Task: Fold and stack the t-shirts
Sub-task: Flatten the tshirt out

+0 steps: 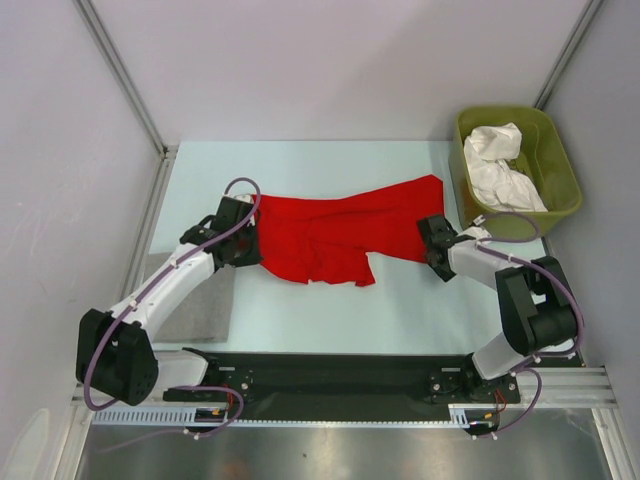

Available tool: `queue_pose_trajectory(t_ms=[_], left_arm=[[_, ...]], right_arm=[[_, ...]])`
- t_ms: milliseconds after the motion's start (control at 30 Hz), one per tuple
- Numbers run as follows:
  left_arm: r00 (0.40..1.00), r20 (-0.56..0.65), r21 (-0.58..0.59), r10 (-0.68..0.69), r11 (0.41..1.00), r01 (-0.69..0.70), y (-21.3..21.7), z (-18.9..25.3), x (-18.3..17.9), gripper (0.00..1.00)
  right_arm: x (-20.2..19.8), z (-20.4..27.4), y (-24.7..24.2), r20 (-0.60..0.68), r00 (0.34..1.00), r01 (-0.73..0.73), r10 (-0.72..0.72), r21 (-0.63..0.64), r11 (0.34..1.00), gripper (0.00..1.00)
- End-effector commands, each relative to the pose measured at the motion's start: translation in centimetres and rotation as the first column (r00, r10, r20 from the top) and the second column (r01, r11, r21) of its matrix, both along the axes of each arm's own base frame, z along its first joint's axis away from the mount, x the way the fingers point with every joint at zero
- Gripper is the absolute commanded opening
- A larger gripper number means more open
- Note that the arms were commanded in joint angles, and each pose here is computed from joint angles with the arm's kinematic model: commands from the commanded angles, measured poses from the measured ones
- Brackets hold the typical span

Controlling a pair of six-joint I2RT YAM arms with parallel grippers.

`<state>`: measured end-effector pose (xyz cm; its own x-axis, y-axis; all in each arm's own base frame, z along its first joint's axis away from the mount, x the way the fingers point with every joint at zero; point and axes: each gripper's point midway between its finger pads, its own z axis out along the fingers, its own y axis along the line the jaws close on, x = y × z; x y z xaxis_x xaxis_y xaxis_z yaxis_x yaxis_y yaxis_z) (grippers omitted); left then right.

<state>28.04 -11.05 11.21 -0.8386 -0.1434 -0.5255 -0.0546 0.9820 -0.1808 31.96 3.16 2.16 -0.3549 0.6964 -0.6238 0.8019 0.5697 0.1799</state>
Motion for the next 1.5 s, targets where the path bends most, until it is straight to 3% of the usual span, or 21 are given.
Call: queue_pose_trajectory(t_ms=[0,467,667,733,933,1133,1200,1267,1467], left_arm=[[0.997,0.080,-0.005,-0.015,1.000,0.015,0.1,2.7,0.9,0.00],[0.997,0.081,-0.014,-0.016,1.000,0.017,0.2,3.0,1.2,0.00],[0.996,0.093,-0.012,0.002,1.000,-0.001,0.7,3.5,1.4,0.00],[0.995,0.098,-0.012,0.006,1.000,-0.005,0.8,3.6,1.5,0.00],[0.993,0.115,-0.017,0.040,0.999,-0.038,1.5,4.2,1.8,0.00],[0.979,0.180,-0.031,0.098,0.995,-0.094,2.2,6.6,2.9,0.00],[0.971,0.210,-0.031,0.117,0.993,-0.113,2.6,7.6,3.4,0.00],[0.953,0.265,-0.023,0.146,0.989,-0.145,3.3,9.3,4.2,0.00],[0.853,0.477,-0.039,0.214,0.974,-0.223,4.8,16.2,8.5,0.00]], right_arm=[[1.9,1.8,-0.8,0.062,0.998,0.022,-0.016,-0.092,0.996,0.49],[2.6,0.5,-0.2,0.008,1.000,0.013,-0.012,-0.114,0.993,0.47],[2.6,-0.7,0.6,-0.039,0.999,-0.022,0.018,-0.105,0.994,0.37],[2.7,-0.7,0.8,-0.044,0.998,-0.038,0.033,-0.105,0.994,0.23],[2.0,0.2,1.4,-0.063,0.993,-0.110,0.102,-0.130,0.985,0.00],[1.0,3.8,2.0,-0.077,0.967,-0.253,0.244,-0.133,0.958,0.00],[1.0,6.4,3.0,-0.029,0.946,-0.325,0.323,-0.100,0.940,0.00],[0.7,8.2,3.7,-0.028,0.903,-0.428,0.428,-0.093,0.899,0.00],[2.1,17.1,2.7,0.154,0.845,-0.496,0.512,-0.133,0.858,0.00]])
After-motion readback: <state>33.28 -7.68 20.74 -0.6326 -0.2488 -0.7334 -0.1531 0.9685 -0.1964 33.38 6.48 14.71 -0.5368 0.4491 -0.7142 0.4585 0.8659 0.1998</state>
